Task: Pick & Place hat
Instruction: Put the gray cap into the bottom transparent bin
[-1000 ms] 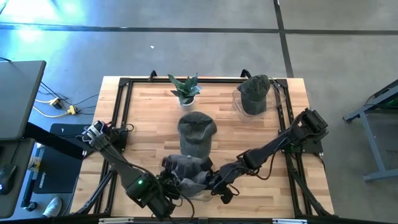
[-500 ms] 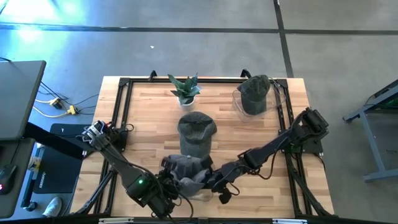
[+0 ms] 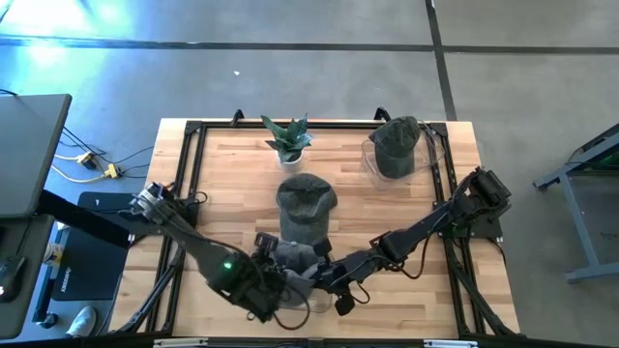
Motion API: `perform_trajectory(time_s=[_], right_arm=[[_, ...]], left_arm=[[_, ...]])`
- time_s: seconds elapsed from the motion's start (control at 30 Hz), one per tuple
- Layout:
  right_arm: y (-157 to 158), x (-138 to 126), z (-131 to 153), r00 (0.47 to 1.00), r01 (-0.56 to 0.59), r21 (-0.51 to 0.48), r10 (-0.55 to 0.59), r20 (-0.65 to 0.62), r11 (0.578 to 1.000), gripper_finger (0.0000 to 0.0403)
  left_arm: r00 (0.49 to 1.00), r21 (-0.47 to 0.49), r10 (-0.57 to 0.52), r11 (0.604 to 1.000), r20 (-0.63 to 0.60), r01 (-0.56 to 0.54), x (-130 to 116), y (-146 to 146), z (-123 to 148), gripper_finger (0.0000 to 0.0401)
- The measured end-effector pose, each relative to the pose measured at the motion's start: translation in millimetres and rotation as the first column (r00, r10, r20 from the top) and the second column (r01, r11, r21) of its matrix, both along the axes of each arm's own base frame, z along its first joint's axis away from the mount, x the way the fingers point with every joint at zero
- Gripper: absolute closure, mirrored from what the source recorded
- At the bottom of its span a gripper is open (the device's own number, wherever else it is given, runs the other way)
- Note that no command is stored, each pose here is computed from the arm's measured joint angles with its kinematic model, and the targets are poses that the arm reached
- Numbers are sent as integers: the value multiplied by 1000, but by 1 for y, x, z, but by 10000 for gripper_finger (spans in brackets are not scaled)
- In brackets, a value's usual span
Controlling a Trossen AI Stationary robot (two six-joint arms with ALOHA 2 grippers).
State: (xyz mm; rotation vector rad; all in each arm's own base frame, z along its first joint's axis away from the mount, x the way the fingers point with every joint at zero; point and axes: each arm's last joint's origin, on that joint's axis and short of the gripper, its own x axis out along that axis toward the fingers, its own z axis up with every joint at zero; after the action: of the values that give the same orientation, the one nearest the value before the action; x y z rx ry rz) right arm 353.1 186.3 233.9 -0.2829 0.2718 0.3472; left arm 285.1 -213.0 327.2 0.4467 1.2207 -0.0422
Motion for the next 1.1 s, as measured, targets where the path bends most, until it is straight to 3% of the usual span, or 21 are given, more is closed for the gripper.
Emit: perform_trajectory(time_s=[0.27, 0.43, 0.73, 0.87, 1.1], right_arm=[[0, 0, -1, 1000, -2, 43, 3, -25, 999, 390], [0, -3, -6, 995, -11, 69, 17, -100, 998, 379], [-8, -2, -11, 985, 26, 66, -14, -169, 997, 380], [-24, 5, -10, 982, 18, 101, 1, -188, 995, 351], [-61, 11, -10, 938, -60, 251, 140, -316, 966, 252]], left_arm=[[999, -166, -42, 985, -33, 36, -1, 2, 10, 389], [995, -213, -102, 972, -14, 96, 2, -4, 9, 389], [993, -229, -69, 972, -97, 45, 19, 16, -30, 389], [992, -216, -33, 976, -123, 6, 24, 28, -40, 389], [988, -252, -9, 967, -152, -30, 28, 44, -41, 389]])
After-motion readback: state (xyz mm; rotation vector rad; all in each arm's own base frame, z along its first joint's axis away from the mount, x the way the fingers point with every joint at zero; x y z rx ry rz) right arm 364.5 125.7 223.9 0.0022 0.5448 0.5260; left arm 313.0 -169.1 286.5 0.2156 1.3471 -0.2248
